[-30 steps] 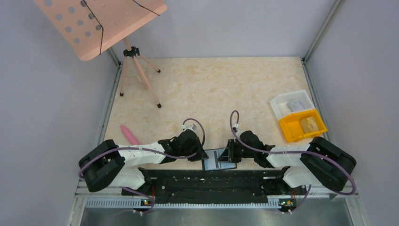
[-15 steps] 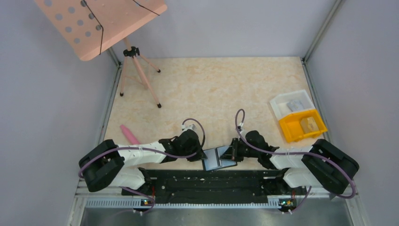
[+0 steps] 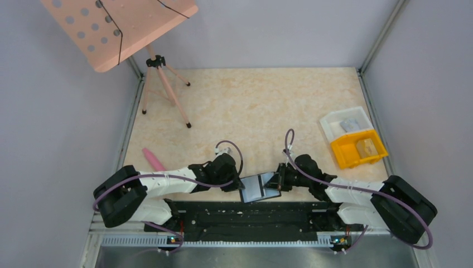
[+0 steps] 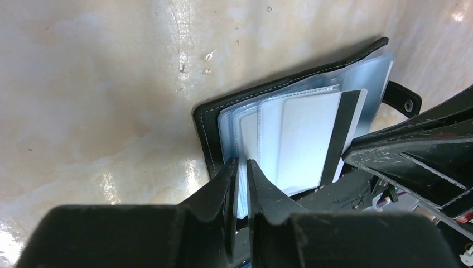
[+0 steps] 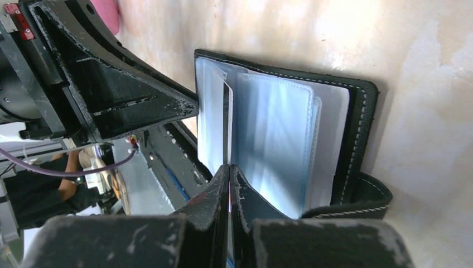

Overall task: Take the credit cards out of the card holder
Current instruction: Remove the credit card from the card holder.

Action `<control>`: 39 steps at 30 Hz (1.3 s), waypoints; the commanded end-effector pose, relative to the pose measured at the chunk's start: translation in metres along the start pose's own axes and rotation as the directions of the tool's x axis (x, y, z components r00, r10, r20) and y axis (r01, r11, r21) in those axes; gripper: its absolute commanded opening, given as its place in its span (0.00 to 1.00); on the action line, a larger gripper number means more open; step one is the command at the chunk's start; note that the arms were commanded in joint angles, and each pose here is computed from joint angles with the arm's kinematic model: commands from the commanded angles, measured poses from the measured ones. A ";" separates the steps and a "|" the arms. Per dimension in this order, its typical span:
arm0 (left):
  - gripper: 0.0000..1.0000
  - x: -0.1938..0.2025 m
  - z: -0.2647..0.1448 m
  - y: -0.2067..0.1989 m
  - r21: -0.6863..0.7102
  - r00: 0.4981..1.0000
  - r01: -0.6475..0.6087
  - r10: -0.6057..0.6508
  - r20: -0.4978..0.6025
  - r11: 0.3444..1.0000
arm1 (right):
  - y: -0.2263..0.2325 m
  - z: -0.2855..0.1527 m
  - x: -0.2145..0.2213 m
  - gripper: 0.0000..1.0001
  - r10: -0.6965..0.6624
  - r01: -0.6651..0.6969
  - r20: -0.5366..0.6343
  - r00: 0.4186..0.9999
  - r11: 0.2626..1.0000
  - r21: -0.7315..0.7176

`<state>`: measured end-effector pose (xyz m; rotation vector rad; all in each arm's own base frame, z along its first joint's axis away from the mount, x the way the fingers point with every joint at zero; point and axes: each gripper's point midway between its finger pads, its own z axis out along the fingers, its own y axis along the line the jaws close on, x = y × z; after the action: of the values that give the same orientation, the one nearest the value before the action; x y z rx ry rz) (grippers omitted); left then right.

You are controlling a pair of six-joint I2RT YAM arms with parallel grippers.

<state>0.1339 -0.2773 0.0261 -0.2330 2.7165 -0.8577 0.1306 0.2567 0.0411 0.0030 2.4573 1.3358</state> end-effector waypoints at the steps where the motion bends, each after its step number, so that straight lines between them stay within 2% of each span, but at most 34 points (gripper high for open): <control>1: 0.17 0.000 0.000 0.011 -0.065 1.000 -0.016 0.016 0.005 0.998 | -0.005 -0.004 -0.008 0.00 -0.035 0.034 0.021 0.999 0.999 0.036; 7: 0.17 0.000 0.001 0.011 -0.065 1.000 -0.016 0.016 0.003 0.998 | -0.010 -0.006 -0.008 0.00 -0.044 0.044 0.006 0.999 0.998 0.046; 13: 0.17 -0.002 0.001 0.007 -0.051 1.000 -0.017 0.017 0.009 0.999 | 0.001 -0.004 -0.011 0.00 -0.055 0.055 0.003 0.998 0.998 -0.010; 17: 0.17 -0.002 0.002 0.004 -0.044 1.000 -0.018 0.018 0.007 0.999 | 0.002 -0.003 -0.014 0.14 -0.047 0.047 0.013 0.999 0.999 -0.007; 24: 0.17 0.001 0.004 0.004 -0.046 1.000 -0.020 0.020 -0.002 0.999 | -0.005 0.001 -0.012 0.23 -0.026 0.026 0.011 1.000 1.000 0.013; 39: 0.17 0.003 0.003 0.004 -0.040 1.000 -0.022 0.022 -0.001 0.999 | 0.002 0.003 -0.012 0.25 -0.024 0.024 0.002 1.000 0.999 -0.033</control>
<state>0.1339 -0.2787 0.0256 -0.2272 2.7234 -0.8400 0.1323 0.2514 0.0332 -0.0162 2.4831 1.3279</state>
